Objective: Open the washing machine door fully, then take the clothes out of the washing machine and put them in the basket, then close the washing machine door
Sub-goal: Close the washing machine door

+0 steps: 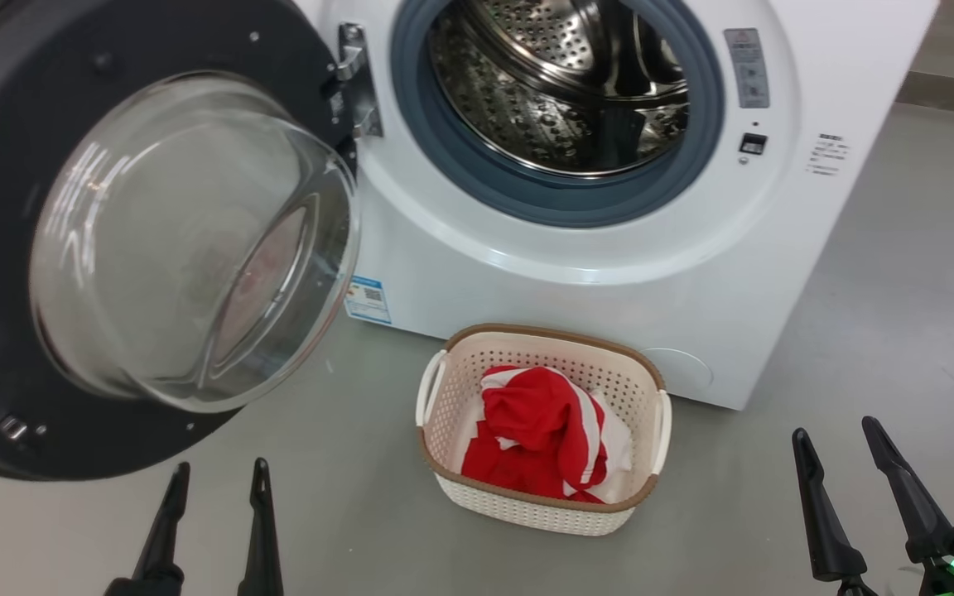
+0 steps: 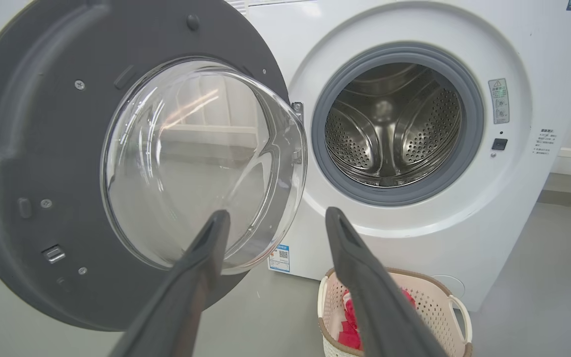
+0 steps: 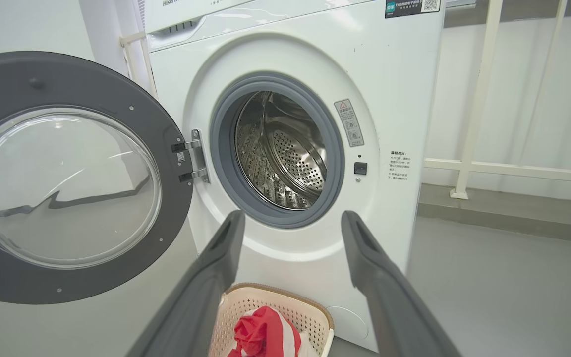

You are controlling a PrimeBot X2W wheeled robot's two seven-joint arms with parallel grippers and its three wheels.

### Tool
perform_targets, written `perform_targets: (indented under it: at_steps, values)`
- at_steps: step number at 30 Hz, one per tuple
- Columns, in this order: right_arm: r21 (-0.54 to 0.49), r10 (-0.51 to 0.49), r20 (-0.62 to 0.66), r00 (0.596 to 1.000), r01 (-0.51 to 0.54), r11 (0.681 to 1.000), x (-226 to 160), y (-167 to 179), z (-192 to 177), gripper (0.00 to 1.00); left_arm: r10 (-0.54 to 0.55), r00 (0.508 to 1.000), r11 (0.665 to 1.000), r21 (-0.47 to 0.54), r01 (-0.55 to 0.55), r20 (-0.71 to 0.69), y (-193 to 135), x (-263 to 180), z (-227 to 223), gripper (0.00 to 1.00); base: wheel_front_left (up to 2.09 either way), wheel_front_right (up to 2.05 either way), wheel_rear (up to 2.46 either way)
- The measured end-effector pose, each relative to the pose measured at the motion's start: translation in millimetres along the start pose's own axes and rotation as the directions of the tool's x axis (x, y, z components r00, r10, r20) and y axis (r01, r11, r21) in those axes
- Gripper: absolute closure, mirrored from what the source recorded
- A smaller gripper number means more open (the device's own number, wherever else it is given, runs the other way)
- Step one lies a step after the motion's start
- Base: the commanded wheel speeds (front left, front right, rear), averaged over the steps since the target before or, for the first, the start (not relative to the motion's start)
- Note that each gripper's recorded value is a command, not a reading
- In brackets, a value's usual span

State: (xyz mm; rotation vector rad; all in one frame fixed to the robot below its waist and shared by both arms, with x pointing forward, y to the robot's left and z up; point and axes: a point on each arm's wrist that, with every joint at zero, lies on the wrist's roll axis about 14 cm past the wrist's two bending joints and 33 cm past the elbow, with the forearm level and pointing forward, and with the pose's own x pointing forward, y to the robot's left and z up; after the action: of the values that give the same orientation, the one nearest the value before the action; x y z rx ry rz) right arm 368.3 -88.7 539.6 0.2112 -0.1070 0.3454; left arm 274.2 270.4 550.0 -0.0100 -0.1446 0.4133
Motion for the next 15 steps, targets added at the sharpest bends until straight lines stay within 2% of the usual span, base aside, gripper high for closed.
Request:
perform_targets:
  at_steps: [15]
  values:
    - [0.013,0.094,-0.013,0.995,-0.094,0.995,16.5,27.7,-5.5,0.0,0.099,0.995,0.995,0.012,-0.099,0.015,30.7,-15.0,6.5,0.0,0.0,0.0,0.0]
